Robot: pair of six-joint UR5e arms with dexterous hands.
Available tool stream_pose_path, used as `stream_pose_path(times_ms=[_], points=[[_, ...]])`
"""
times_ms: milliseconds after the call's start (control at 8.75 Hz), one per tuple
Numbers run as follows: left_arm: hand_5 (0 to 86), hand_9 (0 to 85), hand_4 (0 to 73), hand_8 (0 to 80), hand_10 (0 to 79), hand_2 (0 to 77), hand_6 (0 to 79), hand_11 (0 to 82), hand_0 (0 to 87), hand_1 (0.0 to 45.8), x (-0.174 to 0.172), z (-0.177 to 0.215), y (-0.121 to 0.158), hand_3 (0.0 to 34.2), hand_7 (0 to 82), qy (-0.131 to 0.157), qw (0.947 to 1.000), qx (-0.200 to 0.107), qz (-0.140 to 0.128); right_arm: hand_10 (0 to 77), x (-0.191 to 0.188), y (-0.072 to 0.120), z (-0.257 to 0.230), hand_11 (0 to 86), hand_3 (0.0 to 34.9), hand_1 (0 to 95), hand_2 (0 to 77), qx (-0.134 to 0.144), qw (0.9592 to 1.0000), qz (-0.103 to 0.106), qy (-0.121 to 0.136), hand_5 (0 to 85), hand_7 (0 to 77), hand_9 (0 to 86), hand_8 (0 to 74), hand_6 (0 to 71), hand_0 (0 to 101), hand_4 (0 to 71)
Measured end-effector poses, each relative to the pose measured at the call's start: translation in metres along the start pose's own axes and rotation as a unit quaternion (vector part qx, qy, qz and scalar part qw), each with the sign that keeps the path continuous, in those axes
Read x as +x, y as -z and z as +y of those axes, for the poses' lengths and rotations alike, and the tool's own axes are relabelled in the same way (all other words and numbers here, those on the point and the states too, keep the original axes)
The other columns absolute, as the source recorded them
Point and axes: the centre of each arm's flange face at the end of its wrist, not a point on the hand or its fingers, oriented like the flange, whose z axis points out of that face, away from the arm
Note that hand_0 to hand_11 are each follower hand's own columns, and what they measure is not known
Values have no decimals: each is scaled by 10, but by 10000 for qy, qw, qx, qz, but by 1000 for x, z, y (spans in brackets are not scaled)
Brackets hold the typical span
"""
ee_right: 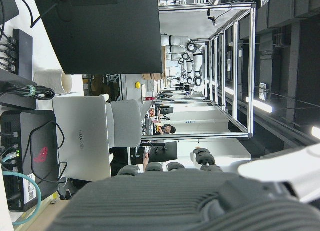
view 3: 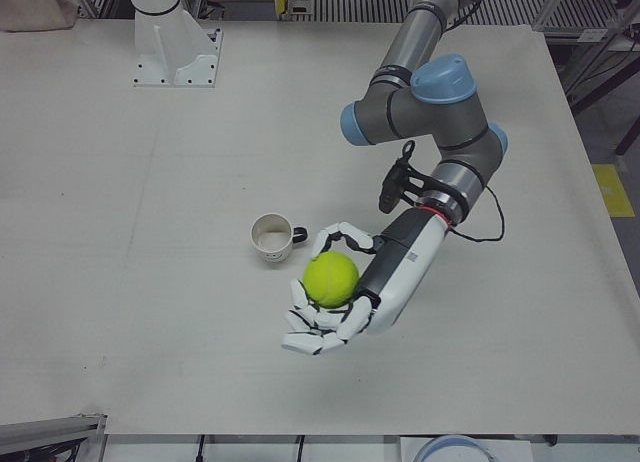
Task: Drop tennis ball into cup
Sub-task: 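Move the left hand holding the tennis ball over the white mug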
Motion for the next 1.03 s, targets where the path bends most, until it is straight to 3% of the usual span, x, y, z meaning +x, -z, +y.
stream_pose_path(times_ms=[343,800,1029], points=[[322,371,49,344,240,595,622,398,802,87,-80,21,-17,206,382,256,9981,-148,-541,0,0,0,0,5,0,5,5,0,10000,0,2,0,5,0,0,0,0,0],[300,355,11,333,224,589,622,371,802,87,-143,-3,54,216,382,384,9938,-14,-1041,0,0,0,0,5,0,5,5,0,10000,0,0,0,5,0,0,0,0,0],[300,338,5,327,224,589,622,371,801,87,-190,14,56,227,382,424,9900,-189,-1333,0,0,0,0,5,0,5,5,0,10000,3,0,0,5,0,0,0,0,0]])
